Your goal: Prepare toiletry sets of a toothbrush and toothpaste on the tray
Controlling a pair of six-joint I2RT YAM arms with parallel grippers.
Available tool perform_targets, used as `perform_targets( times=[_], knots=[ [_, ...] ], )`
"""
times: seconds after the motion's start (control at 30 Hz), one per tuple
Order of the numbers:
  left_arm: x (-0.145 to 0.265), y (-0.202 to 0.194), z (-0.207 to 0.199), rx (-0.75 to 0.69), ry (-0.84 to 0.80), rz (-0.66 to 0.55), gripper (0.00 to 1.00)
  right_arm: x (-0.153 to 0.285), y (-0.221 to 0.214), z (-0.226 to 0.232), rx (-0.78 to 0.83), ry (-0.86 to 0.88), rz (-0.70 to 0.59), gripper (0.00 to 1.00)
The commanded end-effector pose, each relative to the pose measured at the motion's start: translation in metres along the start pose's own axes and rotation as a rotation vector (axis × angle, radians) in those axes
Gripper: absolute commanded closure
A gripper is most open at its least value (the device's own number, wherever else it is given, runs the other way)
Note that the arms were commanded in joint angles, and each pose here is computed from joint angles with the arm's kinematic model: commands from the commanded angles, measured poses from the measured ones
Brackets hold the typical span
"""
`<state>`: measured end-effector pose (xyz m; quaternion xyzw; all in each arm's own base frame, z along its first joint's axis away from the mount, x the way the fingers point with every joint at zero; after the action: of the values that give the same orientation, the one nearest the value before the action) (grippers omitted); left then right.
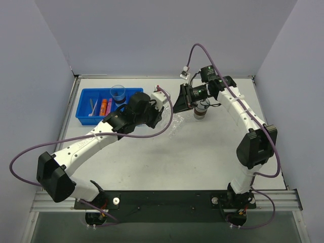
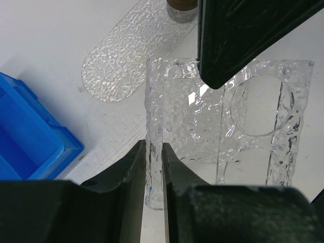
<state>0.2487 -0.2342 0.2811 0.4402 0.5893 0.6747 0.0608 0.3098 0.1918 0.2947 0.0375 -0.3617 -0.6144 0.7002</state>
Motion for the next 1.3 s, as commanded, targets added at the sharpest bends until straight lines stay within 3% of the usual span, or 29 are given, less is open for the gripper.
perform_targets(
  times=[0.0,0.4,0.5,0.67,0.83,0.93,1.1,1.27],
  knots=[
    [0.013,0.026,-0.003,-0.036,0.001,-0.151,1.0,-0.007,-0.005,0.002,-0.057,0.086,0.042,0.9],
    [0.014,0.03,-0.004,-0.025,0.03,-0.178,1.0,-0.008,-0.004,0.004,-0.075,0.105,0.042,1.0],
    [0.013,0.031,-0.003,0.041,0.053,-0.187,0.88,-0.003,-0.002,0.005,-0.061,0.079,0.022,1.0],
    [0.014,0.032,-0.003,0.145,0.07,-0.22,0.5,0.007,0.004,0.006,-0.065,0.039,-0.04,1.0],
    [0.02,0.034,0.002,0.235,0.077,-0.244,0.34,0.014,0.013,0.003,-0.054,0.03,-0.129,1.0],
    [0.027,0.035,0.007,0.321,0.092,-0.254,0.32,0.015,0.015,0.002,-0.054,0.017,-0.167,1.0],
    [0.035,0.033,0.018,0.691,0.134,-0.228,0.3,0.017,0.023,0.006,0.005,-0.007,-0.288,1.0],
    [0.03,0.02,0.018,0.985,0.072,-0.149,0.31,0.02,0.041,0.017,0.046,0.064,-0.441,1.0]
  ],
)
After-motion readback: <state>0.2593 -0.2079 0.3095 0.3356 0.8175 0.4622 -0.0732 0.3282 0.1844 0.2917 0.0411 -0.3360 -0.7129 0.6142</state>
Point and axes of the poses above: each gripper's point midway between its finger pads, its own x axis back along the fingers, its own z axis along the line the jaws close on, y = z × x, the point moved 9 cm from there along x, back along the fingers, and after that the axes turned 5 degrees about x, right-handed, at the moved point
